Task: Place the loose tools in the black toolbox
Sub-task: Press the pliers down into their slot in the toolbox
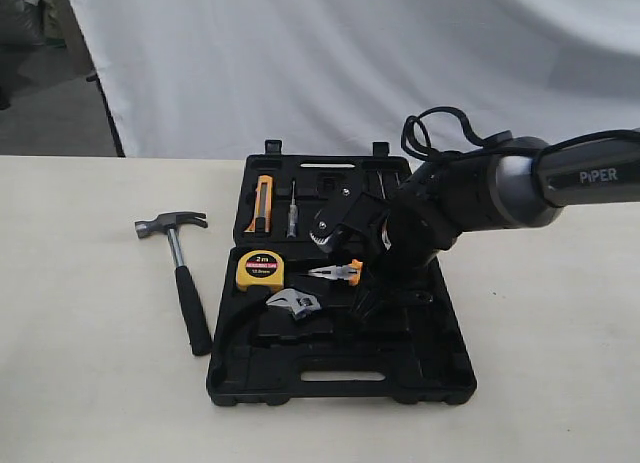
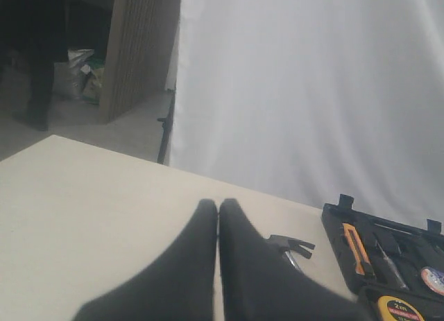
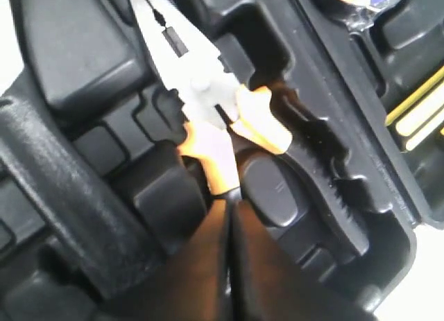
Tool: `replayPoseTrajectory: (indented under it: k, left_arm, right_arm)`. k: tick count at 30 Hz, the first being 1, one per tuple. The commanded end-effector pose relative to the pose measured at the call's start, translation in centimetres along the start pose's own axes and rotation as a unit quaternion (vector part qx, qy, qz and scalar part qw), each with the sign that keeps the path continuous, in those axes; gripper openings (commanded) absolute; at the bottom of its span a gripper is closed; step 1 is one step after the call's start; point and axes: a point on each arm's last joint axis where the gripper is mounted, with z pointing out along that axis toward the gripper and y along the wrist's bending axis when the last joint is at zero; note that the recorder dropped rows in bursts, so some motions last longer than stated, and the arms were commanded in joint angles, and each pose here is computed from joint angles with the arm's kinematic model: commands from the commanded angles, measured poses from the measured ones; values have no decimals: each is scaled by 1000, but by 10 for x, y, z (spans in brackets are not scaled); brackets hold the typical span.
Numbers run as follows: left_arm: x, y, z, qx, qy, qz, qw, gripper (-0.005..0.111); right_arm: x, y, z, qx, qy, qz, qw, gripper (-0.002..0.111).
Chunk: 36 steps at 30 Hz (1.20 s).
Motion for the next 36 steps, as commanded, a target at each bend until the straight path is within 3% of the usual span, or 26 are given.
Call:
replayPoseTrajectory:
  k: [1,26,36]
  left_arm:
    - [-2,1,0,-10,-10,0,1000,1]
    - [-2,1,0,-10,-10,0,1000,1]
    - [-2,1,0,-10,-10,0,1000,1]
  right_arm:
    - [0,-2,-4,0,-3,7,1000,0]
    - [-1,-8,-23,6,3,17,1000,0]
    - [4,1,-3,-10,25,16,1000,0]
